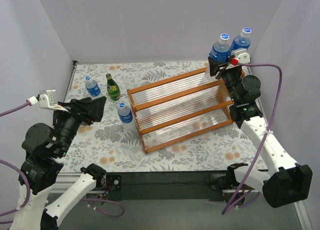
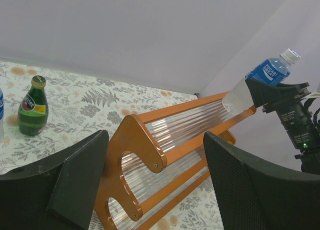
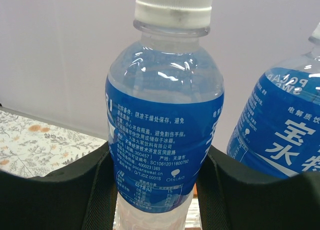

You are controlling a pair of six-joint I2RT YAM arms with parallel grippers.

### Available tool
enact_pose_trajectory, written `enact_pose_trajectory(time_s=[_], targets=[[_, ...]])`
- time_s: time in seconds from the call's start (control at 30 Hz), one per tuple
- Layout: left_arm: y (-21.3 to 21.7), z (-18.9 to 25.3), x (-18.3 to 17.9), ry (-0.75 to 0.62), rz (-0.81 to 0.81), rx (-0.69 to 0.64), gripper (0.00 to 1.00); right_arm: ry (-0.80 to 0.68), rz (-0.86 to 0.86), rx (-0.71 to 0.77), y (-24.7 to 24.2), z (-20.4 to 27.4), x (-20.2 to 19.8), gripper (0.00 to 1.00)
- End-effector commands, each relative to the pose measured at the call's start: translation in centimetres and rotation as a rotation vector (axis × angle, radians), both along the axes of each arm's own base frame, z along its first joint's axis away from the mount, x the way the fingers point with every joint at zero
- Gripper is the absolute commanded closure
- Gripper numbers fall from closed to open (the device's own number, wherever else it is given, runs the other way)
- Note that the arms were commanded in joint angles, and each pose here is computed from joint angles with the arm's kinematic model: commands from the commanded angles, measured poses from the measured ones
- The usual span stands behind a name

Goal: Place and organize the beverage onto the shelf

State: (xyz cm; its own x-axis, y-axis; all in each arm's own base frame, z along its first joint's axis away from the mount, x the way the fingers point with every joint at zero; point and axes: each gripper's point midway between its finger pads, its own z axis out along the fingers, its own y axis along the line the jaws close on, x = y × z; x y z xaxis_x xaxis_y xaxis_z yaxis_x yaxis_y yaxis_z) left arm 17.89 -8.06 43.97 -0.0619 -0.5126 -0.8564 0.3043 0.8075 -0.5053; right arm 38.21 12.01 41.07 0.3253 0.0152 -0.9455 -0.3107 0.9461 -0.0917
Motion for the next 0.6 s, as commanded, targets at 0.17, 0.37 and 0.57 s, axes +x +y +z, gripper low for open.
enact_pose_trajectory(time_s=[0.17,0.37,0.57], targets=[[0.37,-0.45,-0.09,0.013,0.017,-0.007,0.24,-0.244,-0.037,0.095,-1.68,7.40,-2.62,0.42],[0.50,-0.48,-0.20,0.015,0.021,-0.013,0.24,-0.246,-0.025,0.088,-1.46,7.44,-2.70,0.32],[0.31,-0.46,-0.22,0.015,0.012,-0.016,0.24,-0.246,-0.023,0.079,-1.45,7.44,-2.76,0.24]])
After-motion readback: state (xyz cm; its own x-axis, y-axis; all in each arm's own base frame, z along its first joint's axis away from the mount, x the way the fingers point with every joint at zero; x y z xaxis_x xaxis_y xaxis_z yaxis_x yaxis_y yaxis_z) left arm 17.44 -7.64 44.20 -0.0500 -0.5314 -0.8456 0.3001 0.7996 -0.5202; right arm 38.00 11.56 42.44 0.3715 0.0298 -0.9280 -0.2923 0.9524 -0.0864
